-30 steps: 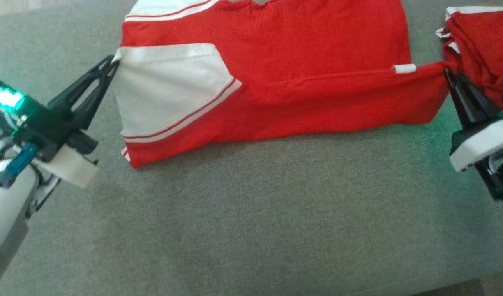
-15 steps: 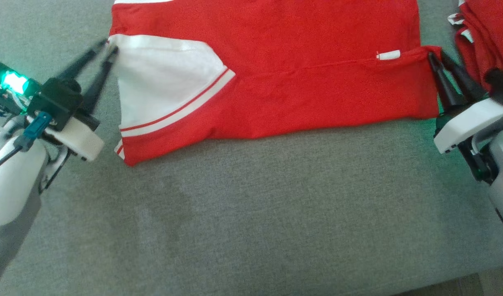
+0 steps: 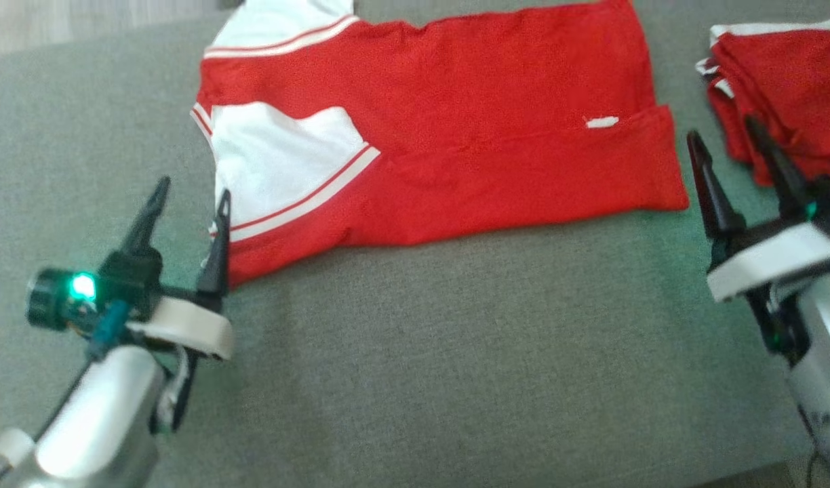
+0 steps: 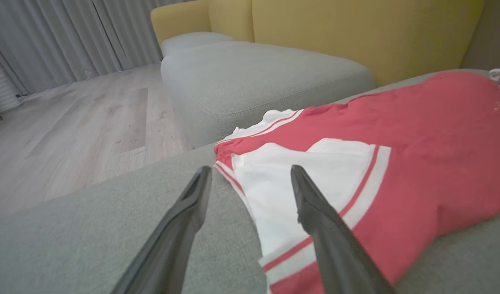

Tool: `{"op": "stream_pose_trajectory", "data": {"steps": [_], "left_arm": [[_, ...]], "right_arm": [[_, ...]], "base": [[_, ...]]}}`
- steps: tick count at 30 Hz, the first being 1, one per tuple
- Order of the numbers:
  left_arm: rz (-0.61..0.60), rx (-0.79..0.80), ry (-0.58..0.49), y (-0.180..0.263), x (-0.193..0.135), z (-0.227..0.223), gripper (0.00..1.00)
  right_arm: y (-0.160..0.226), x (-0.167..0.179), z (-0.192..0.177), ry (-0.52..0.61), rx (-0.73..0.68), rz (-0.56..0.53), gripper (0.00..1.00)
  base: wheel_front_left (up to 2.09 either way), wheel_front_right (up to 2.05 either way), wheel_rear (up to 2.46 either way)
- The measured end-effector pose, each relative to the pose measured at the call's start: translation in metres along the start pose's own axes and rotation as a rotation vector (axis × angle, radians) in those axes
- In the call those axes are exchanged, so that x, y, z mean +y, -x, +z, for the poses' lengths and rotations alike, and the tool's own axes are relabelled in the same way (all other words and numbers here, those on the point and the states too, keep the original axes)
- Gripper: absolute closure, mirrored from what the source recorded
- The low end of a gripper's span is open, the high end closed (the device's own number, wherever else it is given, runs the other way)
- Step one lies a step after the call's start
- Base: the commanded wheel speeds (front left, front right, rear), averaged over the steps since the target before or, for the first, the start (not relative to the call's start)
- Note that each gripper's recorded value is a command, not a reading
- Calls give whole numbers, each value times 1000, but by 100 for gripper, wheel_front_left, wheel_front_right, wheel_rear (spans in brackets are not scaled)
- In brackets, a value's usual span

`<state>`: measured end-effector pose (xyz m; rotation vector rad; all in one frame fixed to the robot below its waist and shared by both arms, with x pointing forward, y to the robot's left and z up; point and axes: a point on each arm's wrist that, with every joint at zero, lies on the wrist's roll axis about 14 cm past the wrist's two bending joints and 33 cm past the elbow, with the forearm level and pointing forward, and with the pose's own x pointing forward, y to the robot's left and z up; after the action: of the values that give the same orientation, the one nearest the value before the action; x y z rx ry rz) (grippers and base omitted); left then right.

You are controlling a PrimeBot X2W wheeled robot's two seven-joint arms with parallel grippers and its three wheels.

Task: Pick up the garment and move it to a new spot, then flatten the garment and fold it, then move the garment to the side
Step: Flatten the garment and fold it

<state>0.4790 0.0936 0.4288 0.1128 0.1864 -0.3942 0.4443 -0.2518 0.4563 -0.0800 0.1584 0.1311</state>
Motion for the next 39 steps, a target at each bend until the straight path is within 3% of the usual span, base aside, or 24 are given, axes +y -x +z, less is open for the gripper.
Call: {"op": "stream_pose_trajectory", "data": {"steps": [9, 19, 39], "left_arm": [[54, 54, 139, 28, -28, -8, 0], [77, 122, 144, 35, -31, -28, 0], [100, 166, 156, 37, -31, -45, 0]], "right_arm": [[42, -2, -4, -64, -27, -77, 0], [69, -12, -7, -83, -35, -136, 0], [72, -7, -14, -91, -17, -129, 0]], "base": [[0, 0, 0], [0, 0, 0], [0, 0, 0]]}}
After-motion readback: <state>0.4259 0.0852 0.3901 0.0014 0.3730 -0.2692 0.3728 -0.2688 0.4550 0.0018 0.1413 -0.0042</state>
